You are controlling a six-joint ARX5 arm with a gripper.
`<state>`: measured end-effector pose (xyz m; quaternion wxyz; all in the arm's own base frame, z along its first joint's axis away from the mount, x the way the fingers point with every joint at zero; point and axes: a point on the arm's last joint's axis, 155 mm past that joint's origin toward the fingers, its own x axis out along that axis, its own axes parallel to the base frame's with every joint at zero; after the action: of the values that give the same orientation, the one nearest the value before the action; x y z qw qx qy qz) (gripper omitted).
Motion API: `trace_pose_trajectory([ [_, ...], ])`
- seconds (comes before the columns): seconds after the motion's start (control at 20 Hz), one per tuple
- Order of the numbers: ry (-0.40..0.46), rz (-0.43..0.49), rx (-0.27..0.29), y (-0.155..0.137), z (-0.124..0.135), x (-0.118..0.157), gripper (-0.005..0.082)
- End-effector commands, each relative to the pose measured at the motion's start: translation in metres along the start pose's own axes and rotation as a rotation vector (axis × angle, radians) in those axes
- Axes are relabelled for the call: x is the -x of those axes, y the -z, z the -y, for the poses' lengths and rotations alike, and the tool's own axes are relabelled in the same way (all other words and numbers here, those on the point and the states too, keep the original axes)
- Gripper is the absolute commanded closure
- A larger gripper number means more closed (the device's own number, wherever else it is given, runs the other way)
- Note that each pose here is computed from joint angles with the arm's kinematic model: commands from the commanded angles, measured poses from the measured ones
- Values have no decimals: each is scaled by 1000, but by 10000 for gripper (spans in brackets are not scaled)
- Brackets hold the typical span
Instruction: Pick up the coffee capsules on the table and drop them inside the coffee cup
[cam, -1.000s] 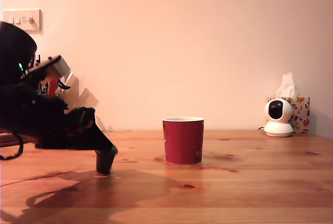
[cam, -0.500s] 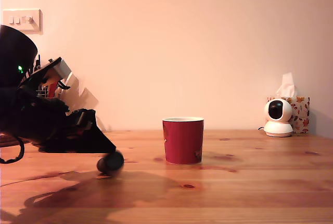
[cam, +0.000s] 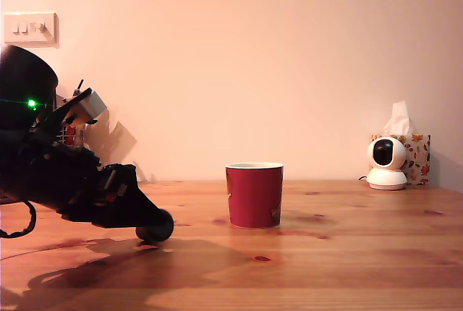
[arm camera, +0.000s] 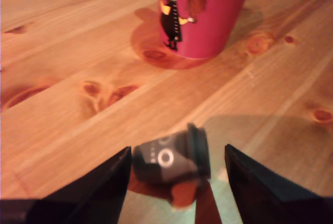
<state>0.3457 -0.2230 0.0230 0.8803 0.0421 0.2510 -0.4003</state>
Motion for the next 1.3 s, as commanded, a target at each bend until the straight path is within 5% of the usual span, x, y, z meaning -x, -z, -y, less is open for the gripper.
trace_pose_trajectory([
  [0.0, 5, -25, -5, 12, 2, 0, 252],
  [1.25, 12, -46, 2, 20, 1, -13, 260],
])
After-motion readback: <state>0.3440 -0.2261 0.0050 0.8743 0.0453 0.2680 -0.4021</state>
